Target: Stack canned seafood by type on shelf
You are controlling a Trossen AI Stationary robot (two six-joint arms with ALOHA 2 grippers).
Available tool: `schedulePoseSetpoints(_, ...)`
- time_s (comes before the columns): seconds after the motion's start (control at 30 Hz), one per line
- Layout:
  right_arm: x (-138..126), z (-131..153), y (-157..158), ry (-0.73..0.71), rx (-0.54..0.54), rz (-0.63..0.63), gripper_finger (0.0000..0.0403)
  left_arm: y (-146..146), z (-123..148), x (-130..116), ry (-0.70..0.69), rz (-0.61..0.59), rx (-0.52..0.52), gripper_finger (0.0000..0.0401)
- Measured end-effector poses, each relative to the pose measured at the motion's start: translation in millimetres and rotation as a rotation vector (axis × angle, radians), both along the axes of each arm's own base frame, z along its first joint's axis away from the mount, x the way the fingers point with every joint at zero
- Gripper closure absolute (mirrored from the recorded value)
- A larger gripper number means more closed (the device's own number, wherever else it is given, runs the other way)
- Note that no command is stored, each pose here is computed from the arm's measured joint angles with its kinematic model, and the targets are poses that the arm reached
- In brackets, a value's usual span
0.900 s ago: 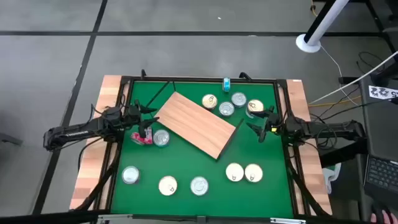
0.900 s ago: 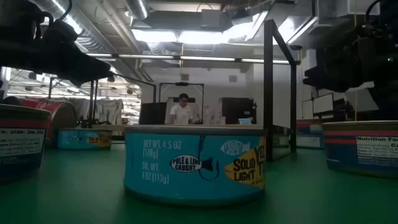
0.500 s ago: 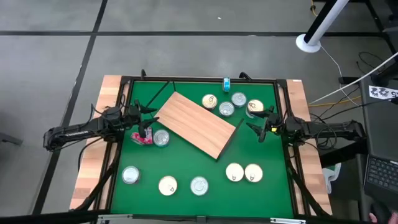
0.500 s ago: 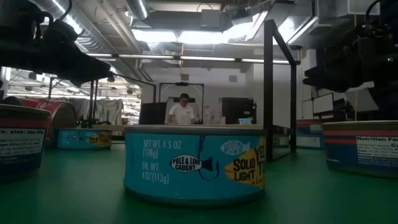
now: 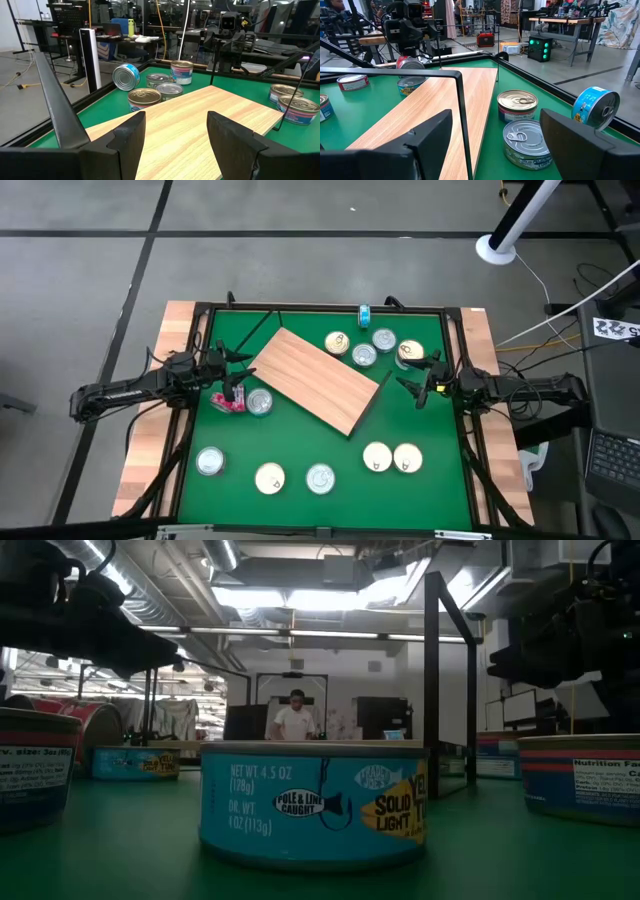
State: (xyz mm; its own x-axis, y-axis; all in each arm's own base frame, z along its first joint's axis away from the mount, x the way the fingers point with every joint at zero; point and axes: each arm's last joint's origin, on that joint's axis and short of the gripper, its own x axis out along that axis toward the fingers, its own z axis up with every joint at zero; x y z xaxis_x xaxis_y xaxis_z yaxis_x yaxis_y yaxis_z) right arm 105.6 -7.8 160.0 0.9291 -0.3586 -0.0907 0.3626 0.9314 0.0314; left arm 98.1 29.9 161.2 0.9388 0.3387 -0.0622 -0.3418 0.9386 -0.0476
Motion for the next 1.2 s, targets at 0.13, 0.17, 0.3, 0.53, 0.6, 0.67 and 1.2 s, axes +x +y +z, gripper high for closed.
schedulePoseSetpoints(0.13,0.0,0.1,0.0,-0.001,0.0,0.0,0.0104,0.0,0.0,0.0,0.0,0.0,0.0,0.0193)
schedulePoseSetpoints(0.17,0.0,0.0,0.0,0.0,0.0,0.0,0.0104,0.0,0.0,0.0,0.0,0.0,0.0,0.0193)
schedulePoseSetpoints(0.3,0.0,0.0,0.0,0.0,0.0,0.0,0.0104,0.0,0.0,0.0,0.0,0.0,0.0,0.0193)
schedulePoseSetpoints(0.53,0.0,0.0,0.0,0.0,0.0,0.0,0.0104,0.0,0.0,0.0,0.0,0.0,0.0,0.0193)
schedulePoseSetpoints(0.6,0.0,0.0,0.0,0.0,0.0,0.0,0.0104,0.0,0.0,0.0,0.0,0.0,0.0,0.0193)
schedulePoseSetpoints(0.67,0.0,0.1,0.0,-0.001,0.0,0.0,0.0104,0.0,0.0,0.0,0.0,0.0,0.0,0.0193)
schedulePoseSetpoints(1.2,0.3,3.3,0.0,-0.04,0.009,-0.001,0.0104,0.0,0.0,0.0,0.025,-0.005,0.07,0.0193)
